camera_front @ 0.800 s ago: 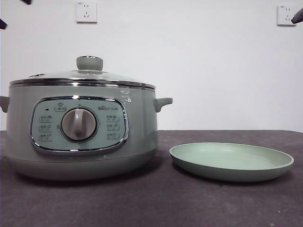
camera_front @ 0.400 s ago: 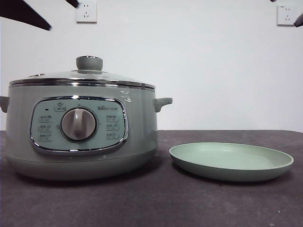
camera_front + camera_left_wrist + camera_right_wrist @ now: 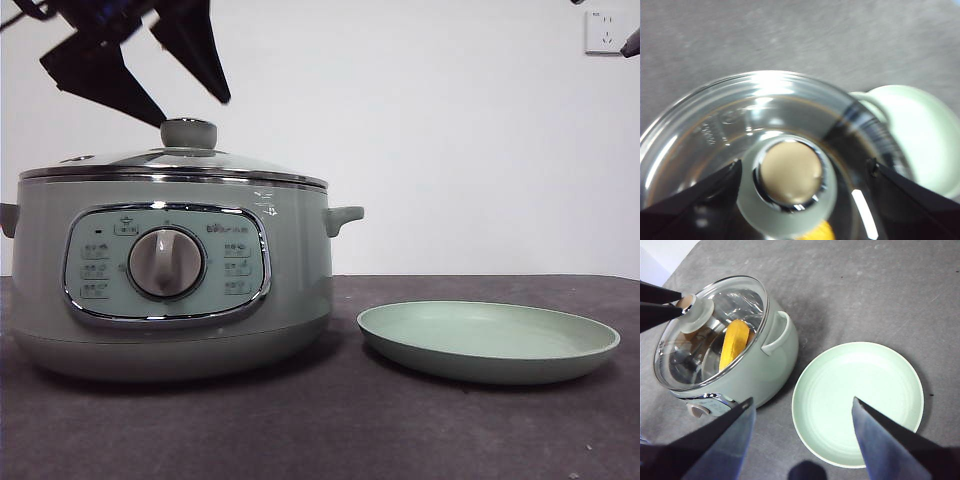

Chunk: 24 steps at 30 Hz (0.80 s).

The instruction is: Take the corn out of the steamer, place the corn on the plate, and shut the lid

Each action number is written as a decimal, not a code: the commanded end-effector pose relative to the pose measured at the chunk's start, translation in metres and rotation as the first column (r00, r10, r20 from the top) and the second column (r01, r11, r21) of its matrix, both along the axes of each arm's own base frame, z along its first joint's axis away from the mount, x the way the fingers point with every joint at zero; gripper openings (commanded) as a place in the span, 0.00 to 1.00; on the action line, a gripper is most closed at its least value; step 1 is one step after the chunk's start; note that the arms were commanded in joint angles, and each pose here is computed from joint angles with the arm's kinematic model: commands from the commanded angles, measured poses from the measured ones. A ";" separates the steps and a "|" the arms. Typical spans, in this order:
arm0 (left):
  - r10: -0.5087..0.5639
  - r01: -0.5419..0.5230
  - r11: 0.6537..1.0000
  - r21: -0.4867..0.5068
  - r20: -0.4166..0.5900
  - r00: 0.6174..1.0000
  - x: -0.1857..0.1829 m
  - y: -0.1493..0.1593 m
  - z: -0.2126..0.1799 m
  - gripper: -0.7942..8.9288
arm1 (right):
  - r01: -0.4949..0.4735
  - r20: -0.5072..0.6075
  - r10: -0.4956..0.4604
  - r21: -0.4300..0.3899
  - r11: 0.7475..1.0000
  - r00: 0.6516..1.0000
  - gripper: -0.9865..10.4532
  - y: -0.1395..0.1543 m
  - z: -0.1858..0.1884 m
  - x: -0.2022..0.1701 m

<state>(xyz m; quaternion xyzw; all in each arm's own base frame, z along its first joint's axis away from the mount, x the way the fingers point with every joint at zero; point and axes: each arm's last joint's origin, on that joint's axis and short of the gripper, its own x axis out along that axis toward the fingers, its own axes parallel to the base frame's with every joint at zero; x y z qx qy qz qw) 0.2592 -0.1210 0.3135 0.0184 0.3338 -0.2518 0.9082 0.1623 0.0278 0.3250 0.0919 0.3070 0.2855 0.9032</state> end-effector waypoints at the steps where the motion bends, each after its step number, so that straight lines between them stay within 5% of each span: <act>1: -0.011 0.011 1.000 0.021 0.018 1.000 0.005 -0.006 -0.004 0.50 | 0.004 0.001 -0.004 0.003 1.000 1.000 0.37 0.000 0.001 0.000; 8: -0.013 0.014 0.998 0.065 -0.021 1.000 0.012 -0.010 -0.017 0.46 | 0.004 0.000 -0.004 0.003 1.000 1.000 0.37 0.000 0.001 0.000; 11: -0.023 0.024 0.997 0.076 -0.021 1.000 0.012 -0.010 -0.017 0.10 | 0.004 0.000 -0.004 0.003 1.000 1.000 0.37 0.000 0.001 0.000; 12: -0.031 0.032 0.996 0.085 -0.015 0.999 0.012 -0.010 -0.017 0.07 | 0.004 0.000 -0.004 0.003 1.000 1.000 0.37 0.000 0.001 0.000; 17: -0.020 0.019 0.997 0.080 0.018 1.000 0.010 -0.008 -0.011 0.07 | -0.007 0.014 0.007 0.012 1.000 1.000 0.37 0.002 0.002 0.001; 24: 0.113 -0.124 0.992 0.021 0.292 0.950 -0.033 0.017 0.050 0.07 | -0.149 -0.023 0.150 0.038 0.988 0.988 0.37 0.037 0.000 0.021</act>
